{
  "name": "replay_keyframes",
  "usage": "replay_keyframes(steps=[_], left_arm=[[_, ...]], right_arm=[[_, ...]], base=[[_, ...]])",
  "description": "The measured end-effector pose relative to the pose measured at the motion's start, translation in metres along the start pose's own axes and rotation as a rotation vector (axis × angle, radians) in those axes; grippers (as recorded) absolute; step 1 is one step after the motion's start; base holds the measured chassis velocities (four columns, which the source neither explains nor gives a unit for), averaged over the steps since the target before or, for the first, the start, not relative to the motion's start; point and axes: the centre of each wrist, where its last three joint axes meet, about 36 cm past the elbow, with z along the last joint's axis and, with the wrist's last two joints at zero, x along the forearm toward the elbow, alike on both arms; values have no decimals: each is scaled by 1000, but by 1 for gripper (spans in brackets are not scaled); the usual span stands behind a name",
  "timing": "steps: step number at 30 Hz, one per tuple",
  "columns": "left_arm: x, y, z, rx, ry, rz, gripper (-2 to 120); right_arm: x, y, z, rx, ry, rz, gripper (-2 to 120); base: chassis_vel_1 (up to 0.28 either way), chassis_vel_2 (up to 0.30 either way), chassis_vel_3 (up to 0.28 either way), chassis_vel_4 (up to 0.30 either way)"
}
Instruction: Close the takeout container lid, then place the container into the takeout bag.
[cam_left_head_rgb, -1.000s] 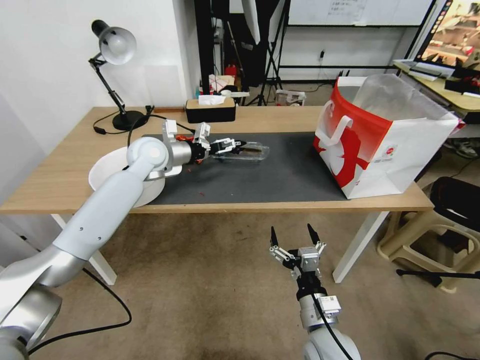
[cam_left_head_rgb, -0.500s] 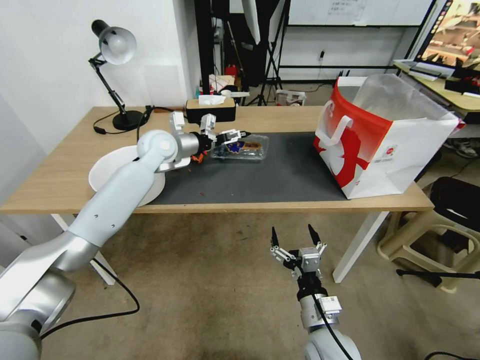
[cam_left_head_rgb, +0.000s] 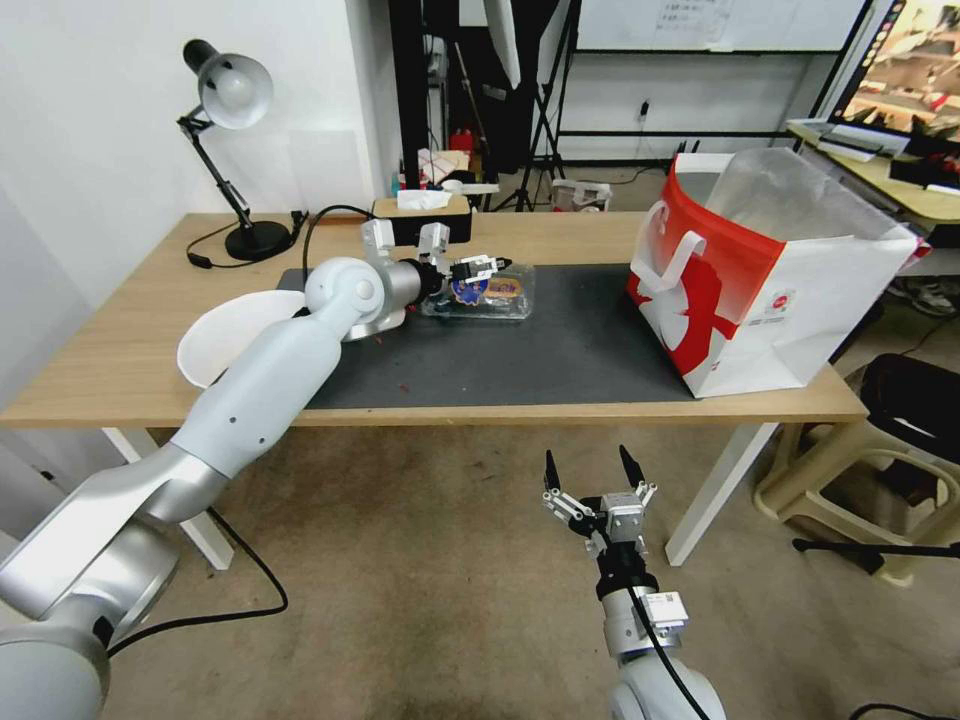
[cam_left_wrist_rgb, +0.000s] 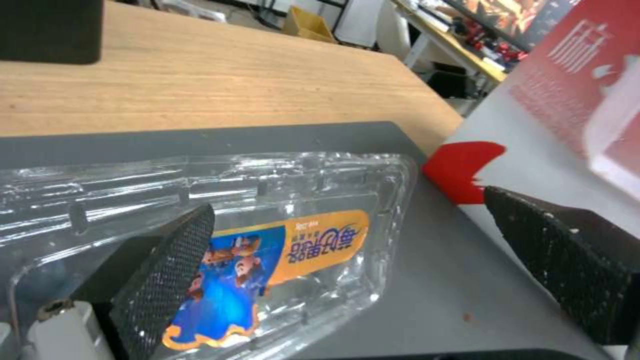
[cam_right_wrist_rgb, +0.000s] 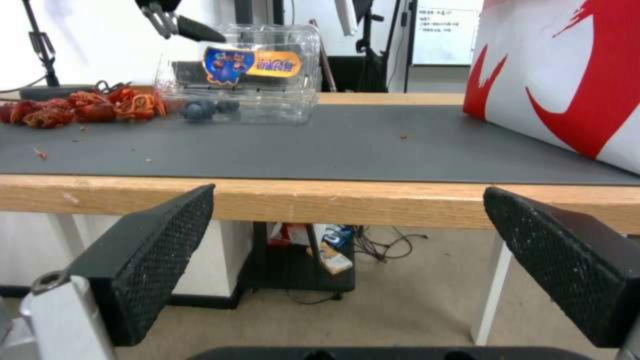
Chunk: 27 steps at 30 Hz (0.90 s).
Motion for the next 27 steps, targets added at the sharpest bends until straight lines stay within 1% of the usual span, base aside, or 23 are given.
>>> replay_keyframes(steps=[3, 4, 11, 12, 13, 16, 17, 18, 20, 21, 22, 23, 24, 25, 26, 27], left_arm=[[-8, 0, 7, -32, -16, -24, 100], [-8, 0, 7, -32, -16, -24, 100], [-19, 4, 11, -57, 9, -74, 99], [-20, 6, 11, -59, 14, -86, 97], [-20, 6, 11, -59, 14, -86, 97], [-23, 9, 11, -58, 19, -104, 83], [-23, 9, 11, -58, 19, -104, 83], [-23, 9, 11, -57, 20, -108, 80], [-25, 12, 11, -55, 25, -130, 69], [-25, 12, 11, -55, 25, -130, 69], [-25, 13, 10, -54, 27, -137, 65], [-26, 14, 10, -52, 30, -151, 58], [-26, 15, 10, -51, 33, -156, 55], [-26, 15, 10, -51, 33, -156, 55], [-26, 15, 10, -50, 35, -160, 51], [-26, 16, 10, -51, 37, -166, 45]], right_arm=[[0, 0, -1, -1, -2, 0, 100], [0, 0, -1, -1, -2, 0, 100], [2, 1, -1, -3, -1, -1, 100], [2, 0, -1, -2, -1, -1, 100], [2, 0, -1, -2, -1, -1, 100], [2, 0, -1, -3, -3, -2, 100], [2, 0, -1, -3, -3, -2, 100], [2, 1, -1, -3, -2, -2, 100], [2, 2, 0, -6, -2, -5, 100], [2, 2, 0, -6, -2, -5, 100], [2, 2, 0, -7, -2, -6, 100], [1, 3, -1, -7, -3, -7, 100], [1, 3, -1, -8, -4, -8, 100], [1, 3, -1, -8, -4, -8, 100], [1, 3, -1, -8, -4, -8, 100], [1, 3, -1, -7, -4, -9, 100]], base=[[0, 0, 0, 0], [0, 0, 0, 0], [0, 0, 0, 0], [0, 0, 0, 0], [0, 0, 0, 0], [0, 0, 0, 0], [0, 0, 0, 0], [0, 0, 0, 0], [0, 0, 0, 0], [0, 0, 0, 0], [0, 0, 0, 0], [0, 0, 0, 0], [0, 0, 0, 0], [0, 0, 0, 0], [0, 0, 0, 0], [0, 0, 0, 0]])
